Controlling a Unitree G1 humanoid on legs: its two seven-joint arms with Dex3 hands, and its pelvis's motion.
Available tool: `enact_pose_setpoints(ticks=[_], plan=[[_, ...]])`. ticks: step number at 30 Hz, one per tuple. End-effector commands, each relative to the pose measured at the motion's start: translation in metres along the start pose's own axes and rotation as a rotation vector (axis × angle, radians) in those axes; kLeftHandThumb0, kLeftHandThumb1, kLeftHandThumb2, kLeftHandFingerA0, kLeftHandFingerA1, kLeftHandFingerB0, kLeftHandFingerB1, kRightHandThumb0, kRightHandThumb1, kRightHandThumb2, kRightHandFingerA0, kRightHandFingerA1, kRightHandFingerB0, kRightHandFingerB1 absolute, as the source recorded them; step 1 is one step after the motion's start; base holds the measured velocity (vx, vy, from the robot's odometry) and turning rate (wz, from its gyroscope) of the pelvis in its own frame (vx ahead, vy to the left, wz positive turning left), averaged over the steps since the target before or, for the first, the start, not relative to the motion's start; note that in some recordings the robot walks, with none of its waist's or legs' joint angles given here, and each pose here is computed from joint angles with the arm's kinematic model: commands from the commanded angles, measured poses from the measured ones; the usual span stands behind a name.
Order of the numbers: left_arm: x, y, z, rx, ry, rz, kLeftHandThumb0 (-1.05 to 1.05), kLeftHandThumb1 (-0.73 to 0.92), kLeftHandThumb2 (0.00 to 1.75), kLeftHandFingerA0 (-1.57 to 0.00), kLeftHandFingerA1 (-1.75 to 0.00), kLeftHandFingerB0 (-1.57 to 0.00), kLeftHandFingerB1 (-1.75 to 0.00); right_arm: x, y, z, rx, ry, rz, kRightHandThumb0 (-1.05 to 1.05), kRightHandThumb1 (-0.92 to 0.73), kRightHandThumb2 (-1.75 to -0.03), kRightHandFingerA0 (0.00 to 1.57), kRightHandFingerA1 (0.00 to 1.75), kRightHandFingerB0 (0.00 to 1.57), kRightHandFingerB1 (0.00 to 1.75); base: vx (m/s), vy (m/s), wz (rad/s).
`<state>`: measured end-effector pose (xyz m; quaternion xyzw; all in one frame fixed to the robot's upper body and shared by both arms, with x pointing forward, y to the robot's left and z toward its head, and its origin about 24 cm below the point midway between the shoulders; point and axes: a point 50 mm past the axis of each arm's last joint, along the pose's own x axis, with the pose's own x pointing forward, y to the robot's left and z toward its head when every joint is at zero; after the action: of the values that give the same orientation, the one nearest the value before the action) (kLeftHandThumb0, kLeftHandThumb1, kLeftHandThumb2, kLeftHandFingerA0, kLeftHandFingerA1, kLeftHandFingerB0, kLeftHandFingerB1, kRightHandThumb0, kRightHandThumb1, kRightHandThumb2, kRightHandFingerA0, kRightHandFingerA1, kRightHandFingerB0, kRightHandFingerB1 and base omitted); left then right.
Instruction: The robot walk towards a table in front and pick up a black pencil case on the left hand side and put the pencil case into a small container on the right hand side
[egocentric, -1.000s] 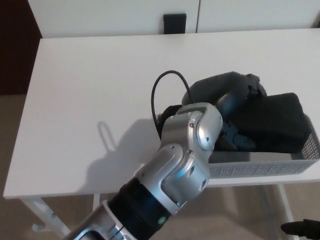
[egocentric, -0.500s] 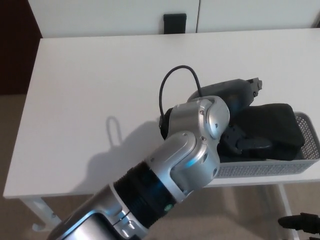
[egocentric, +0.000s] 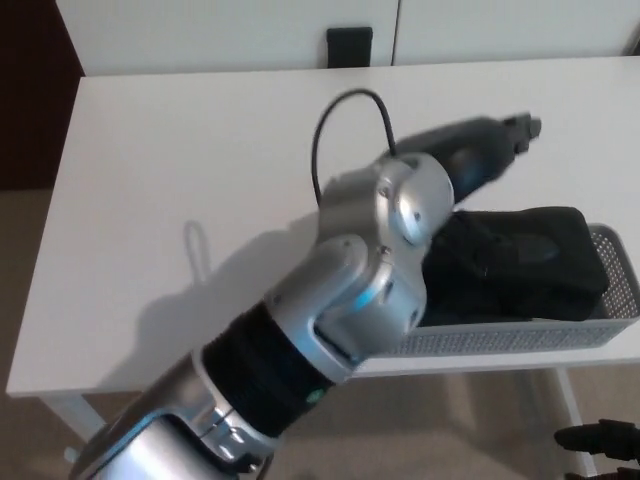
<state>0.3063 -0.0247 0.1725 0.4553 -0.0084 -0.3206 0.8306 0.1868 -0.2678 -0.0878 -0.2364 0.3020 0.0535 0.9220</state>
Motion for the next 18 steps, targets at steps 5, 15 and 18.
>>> enact_pose_setpoints(ticks=[5, 15, 18], plan=[[-0.032, 0.043, 0.027, -0.005, -0.162, 0.099, -0.92, 0.59, 0.99, 0.0, -0.04, 0.0, -0.06, -0.001, 0.0, -0.004, -0.027, 0.023, 0.024, -0.37, -0.61, -0.59, 0.7, 0.46, 0.61, 0.43, 0.0, 0.0, 0.0], [-0.097, 0.118, 0.035, 0.043, -0.331, 0.376, -0.9, 0.63, 1.03, 0.0, -0.15, 0.0, -0.1, -0.001, 0.001, -0.005, -0.015, 0.031, 0.024, -0.33, -0.63, -0.59, 0.73, 0.47, 0.62, 0.44, 0.0, 0.0, 0.0], [-0.129, 0.138, 0.019, 0.042, -0.354, 0.457, -0.82, 0.6, 1.0, 0.0, -0.22, 0.0, -0.15, -0.002, 0.002, -0.008, 0.008, 0.036, 0.032, -0.33, -0.63, -0.58, 0.72, 0.47, 0.62, 0.43, 0.0, 0.0, 0.0]])
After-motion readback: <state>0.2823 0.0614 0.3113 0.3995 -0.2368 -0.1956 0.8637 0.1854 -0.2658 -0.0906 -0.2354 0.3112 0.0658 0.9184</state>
